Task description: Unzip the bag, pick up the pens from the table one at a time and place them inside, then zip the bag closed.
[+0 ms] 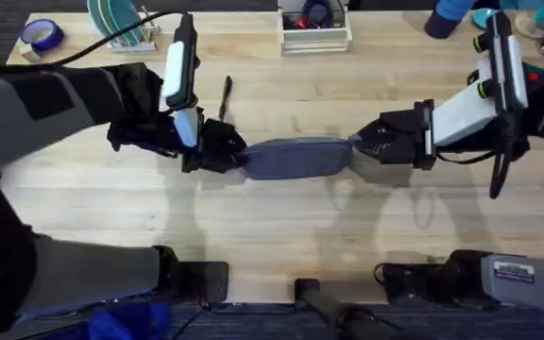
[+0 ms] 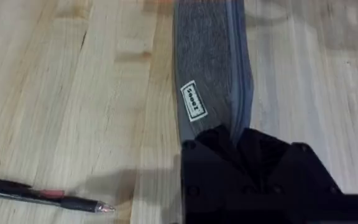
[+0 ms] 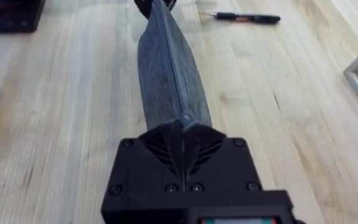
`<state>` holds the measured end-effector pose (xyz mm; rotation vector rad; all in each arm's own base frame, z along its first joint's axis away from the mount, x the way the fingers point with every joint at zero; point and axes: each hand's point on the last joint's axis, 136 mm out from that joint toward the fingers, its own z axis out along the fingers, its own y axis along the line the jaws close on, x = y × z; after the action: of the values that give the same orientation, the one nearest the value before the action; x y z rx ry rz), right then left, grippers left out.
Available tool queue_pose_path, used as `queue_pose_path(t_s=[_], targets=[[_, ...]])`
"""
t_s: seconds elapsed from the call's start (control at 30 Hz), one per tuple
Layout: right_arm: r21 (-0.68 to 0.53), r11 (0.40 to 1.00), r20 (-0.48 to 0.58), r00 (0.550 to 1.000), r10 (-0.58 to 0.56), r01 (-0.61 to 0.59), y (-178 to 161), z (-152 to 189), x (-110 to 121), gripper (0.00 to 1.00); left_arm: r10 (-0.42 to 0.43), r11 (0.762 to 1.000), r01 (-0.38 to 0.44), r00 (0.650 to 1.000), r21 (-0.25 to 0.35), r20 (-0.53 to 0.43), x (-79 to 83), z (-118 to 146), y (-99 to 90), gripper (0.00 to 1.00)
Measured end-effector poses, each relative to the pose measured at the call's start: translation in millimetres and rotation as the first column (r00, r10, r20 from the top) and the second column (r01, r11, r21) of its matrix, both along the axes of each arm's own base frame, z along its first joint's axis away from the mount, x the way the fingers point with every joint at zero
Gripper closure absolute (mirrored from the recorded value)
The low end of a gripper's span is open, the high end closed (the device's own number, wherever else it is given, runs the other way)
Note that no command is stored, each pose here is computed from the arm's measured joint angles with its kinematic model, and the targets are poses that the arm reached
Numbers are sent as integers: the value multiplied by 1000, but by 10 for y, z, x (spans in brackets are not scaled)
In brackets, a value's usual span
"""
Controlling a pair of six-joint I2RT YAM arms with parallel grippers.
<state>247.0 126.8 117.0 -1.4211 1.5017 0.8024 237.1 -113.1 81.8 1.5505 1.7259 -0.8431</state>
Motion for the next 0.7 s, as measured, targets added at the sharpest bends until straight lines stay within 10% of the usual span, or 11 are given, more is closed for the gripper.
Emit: queue_pose_path(t_s=[0.7], targets=[[26, 994, 82, 992, 100, -102, 319, 111, 32, 973, 0, 1000, 0, 1000, 0, 0, 0, 0, 0, 959]])
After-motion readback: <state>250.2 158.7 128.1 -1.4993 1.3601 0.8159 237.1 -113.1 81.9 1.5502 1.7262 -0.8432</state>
